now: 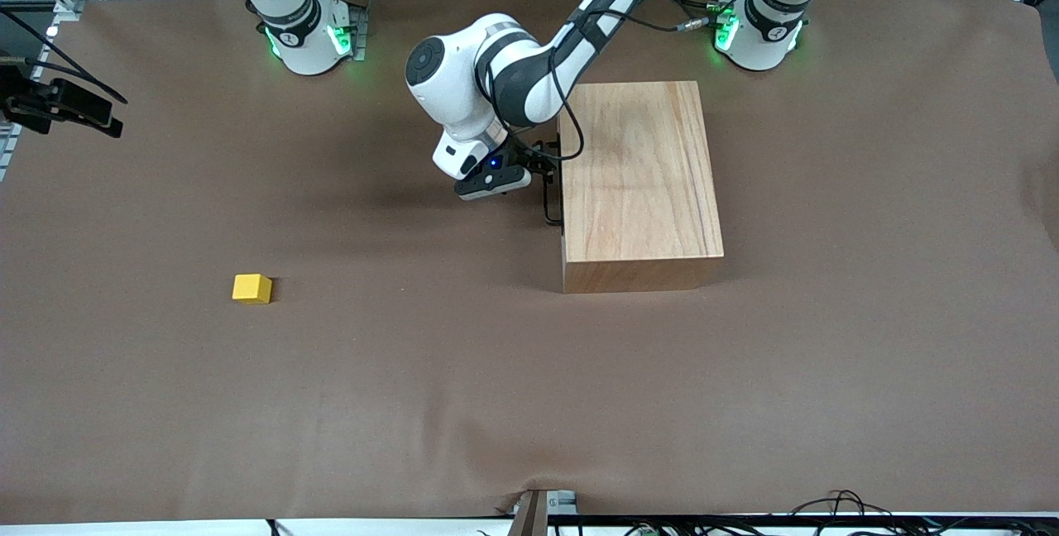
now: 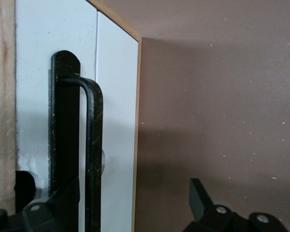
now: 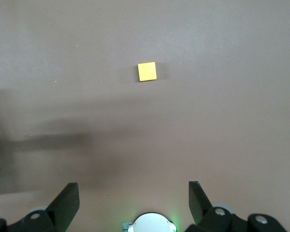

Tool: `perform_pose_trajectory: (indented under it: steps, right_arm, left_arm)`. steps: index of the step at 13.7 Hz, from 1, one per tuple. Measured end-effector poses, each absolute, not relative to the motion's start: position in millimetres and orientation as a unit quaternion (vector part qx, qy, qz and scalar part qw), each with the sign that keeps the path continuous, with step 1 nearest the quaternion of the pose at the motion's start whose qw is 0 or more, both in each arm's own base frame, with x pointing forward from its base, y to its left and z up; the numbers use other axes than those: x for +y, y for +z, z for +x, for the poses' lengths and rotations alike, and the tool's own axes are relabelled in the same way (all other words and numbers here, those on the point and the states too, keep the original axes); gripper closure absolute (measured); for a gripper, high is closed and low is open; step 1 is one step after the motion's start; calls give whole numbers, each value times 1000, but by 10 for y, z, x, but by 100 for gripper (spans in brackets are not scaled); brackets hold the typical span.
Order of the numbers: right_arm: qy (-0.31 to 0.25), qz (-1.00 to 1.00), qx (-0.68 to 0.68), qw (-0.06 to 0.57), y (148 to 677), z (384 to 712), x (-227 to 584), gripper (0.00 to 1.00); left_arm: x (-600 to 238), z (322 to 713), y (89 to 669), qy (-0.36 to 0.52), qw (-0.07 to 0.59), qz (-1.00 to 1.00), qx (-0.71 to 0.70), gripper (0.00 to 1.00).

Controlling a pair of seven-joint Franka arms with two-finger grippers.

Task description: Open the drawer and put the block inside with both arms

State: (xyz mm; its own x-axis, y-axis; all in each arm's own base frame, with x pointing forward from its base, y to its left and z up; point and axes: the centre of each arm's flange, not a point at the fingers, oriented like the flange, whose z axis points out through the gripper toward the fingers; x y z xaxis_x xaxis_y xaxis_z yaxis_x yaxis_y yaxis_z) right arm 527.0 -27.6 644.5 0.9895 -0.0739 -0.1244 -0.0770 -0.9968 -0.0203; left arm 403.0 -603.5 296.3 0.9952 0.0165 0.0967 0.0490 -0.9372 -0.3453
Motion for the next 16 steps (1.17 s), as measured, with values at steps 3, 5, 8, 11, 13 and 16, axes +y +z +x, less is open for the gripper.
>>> perform_pose_trajectory:
  steps: [3, 5, 8, 11, 13, 16]
  right_arm:
    - [62, -997, 38, 13, 6443, 5269, -276, 0]
    - [63, -997, 38, 13, 6438, 5270, -276, 0]
    - [64, -997, 38, 13, 6432, 5273, -276, 0]
    - [64, -997, 38, 13, 6432, 5272, -276, 0]
    - [66, -997, 38, 13, 6430, 5269, -276, 0]
    - [66, -997, 38, 13, 6428, 5267, -276, 0]
  left_arm:
    - [-6039, 4025, 2910, -45, 179, -983, -14, 0]
    - [-6050, 4024, 2850, -45, 180, -983, -13, 0]
    - [-6067, 4034, 2842, -48, 173, -984, -12, 0]
    - [-6135, 4064, 2876, -62, 146, -987, -20, 0]
    - [-6206, 4073, 2907, -64, 112, -991, -43, 0]
    - [-6221, 4118, 2919, -58, 89, -992, -60, 0]
